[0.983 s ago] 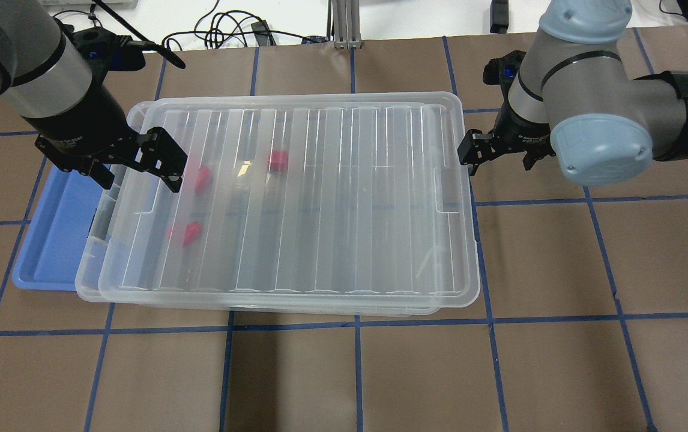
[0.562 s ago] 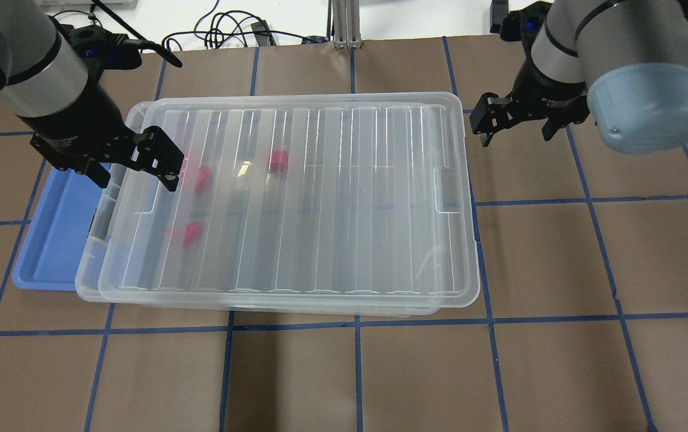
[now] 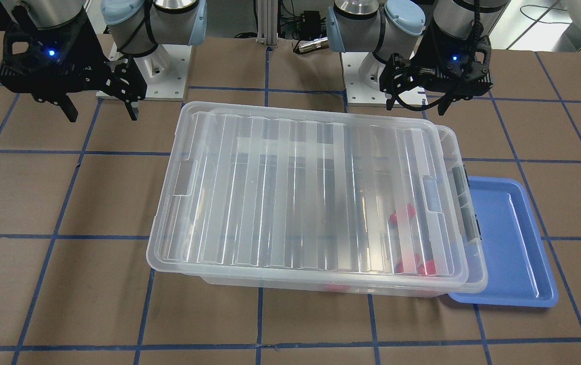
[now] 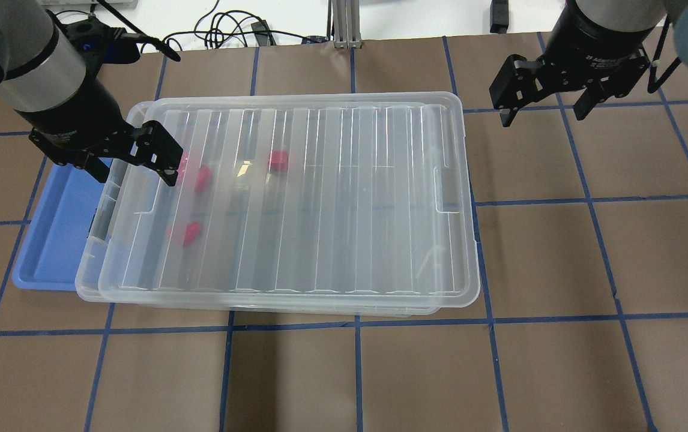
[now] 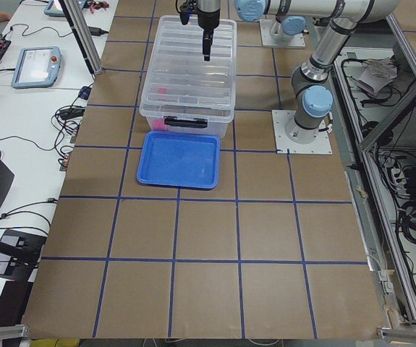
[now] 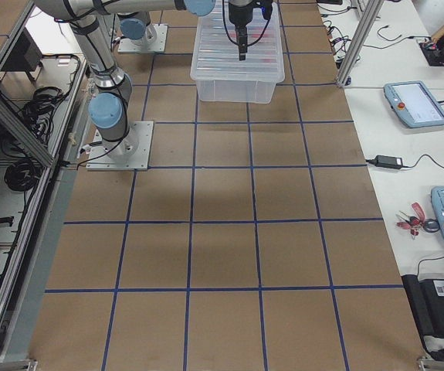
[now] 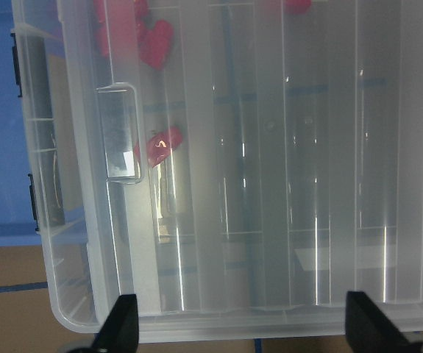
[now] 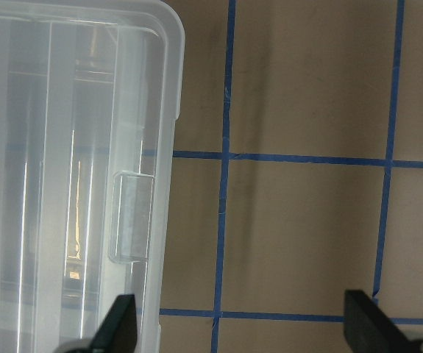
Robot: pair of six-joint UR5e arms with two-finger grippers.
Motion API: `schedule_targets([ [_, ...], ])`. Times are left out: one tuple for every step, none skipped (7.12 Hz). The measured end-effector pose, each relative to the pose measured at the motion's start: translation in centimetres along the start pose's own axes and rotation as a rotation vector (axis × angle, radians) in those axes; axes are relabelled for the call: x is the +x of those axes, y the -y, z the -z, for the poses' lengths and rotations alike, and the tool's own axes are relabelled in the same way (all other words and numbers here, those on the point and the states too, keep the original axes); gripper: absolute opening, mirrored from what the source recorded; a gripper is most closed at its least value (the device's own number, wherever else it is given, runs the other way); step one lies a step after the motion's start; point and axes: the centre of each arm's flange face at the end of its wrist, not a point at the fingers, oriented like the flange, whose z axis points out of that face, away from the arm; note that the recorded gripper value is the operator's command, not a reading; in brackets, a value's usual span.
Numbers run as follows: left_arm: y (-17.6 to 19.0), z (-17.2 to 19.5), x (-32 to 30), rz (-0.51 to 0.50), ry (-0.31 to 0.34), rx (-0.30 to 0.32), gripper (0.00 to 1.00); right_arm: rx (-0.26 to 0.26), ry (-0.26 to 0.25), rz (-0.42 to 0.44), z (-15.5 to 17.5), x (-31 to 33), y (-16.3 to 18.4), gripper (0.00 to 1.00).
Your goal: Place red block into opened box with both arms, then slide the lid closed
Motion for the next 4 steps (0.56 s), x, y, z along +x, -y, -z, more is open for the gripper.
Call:
schedule_targets([
  [0.04,-0.13,0.03,0.000,0.000,0.001,1.00,-0.002,0.000,0.000,0.03,-0.01,-0.05,1.00],
  [0.06,-0.17,0.05,-0.001,0.000,0.001,1.00,-0.003,-0.001,-0.001,0.04,0.01,-0.08,1.00],
  [0.10,-0.20,0.05,-0.001,0.000,0.002,1.00,-0.003,0.000,-0.001,0.05,0.03,-0.10,1.00],
  [0.15,-0.23,0.02,-0.001,0.000,0.004,1.00,-0.003,0.001,-0.001,0.05,0.02,-0.10,1.00],
])
